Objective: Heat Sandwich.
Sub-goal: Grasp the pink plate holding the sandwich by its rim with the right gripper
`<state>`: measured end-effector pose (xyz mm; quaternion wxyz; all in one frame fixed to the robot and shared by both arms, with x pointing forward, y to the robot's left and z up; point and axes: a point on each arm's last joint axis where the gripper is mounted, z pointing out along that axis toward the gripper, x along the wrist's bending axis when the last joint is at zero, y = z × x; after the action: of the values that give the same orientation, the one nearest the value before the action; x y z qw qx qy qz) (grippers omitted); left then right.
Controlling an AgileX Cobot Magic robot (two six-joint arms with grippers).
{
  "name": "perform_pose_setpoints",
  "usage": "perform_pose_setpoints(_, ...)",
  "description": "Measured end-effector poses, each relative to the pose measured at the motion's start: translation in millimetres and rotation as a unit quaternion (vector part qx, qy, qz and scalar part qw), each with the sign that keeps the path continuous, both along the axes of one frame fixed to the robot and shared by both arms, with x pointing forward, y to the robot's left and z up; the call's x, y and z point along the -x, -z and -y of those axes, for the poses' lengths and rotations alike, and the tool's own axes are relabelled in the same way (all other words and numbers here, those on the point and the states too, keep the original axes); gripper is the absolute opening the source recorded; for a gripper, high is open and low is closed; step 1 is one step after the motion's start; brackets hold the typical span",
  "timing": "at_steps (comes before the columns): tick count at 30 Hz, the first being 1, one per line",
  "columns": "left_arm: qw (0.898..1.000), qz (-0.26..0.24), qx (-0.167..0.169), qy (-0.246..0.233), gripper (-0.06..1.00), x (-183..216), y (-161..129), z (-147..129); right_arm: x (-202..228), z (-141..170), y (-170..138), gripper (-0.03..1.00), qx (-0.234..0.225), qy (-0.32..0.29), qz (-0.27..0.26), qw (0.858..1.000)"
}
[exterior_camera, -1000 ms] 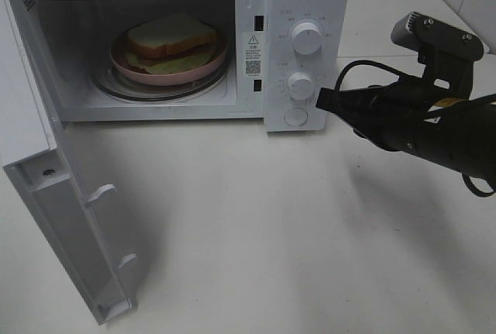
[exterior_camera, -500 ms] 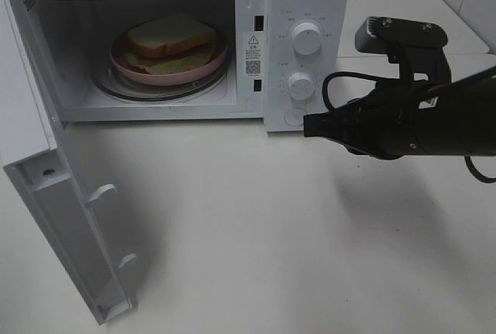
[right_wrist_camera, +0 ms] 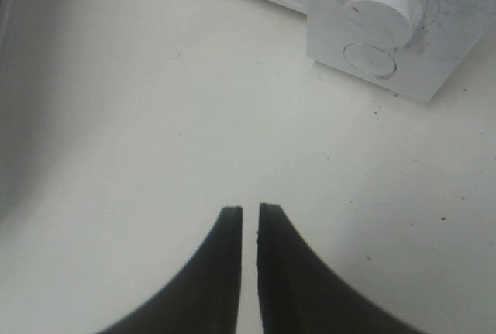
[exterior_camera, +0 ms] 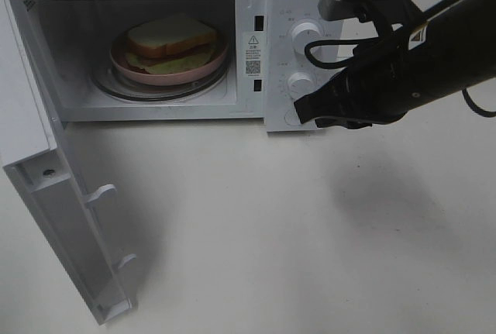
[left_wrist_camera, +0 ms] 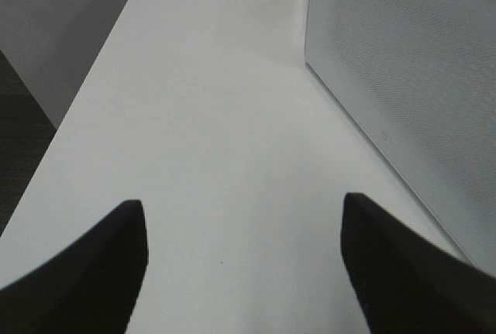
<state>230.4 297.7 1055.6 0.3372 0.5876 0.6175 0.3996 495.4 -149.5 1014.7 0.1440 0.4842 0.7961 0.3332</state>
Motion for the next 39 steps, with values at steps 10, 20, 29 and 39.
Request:
perform_pose_setpoints(10, 1.0, 0.0, 0.0, 0.0, 0.67, 0, 0, 0, 1, -4, -20, 0.16, 0.082, -0.123, 0.0, 0.989)
perform_pose_setpoints(20, 1.0, 0.0, 0.0, 0.0, 0.67, 0, 0, 0, 7, -2, -11, 0.55, 0.209, -0.321, 0.032, 0.923)
perform_pose_setpoints(29, 1.0, 0.0, 0.0, 0.0, 0.67, 0, 0, 0, 2, -16, 11, 0.82, 0.265, -0.377, 0.032, 0.887)
perform_pose_setpoints(39, 1.0, 0.0, 0.0, 0.0, 0.67, 0, 0, 0, -17, -62, 17, 0.73, 0.305, -0.458, 0.006, 0.835)
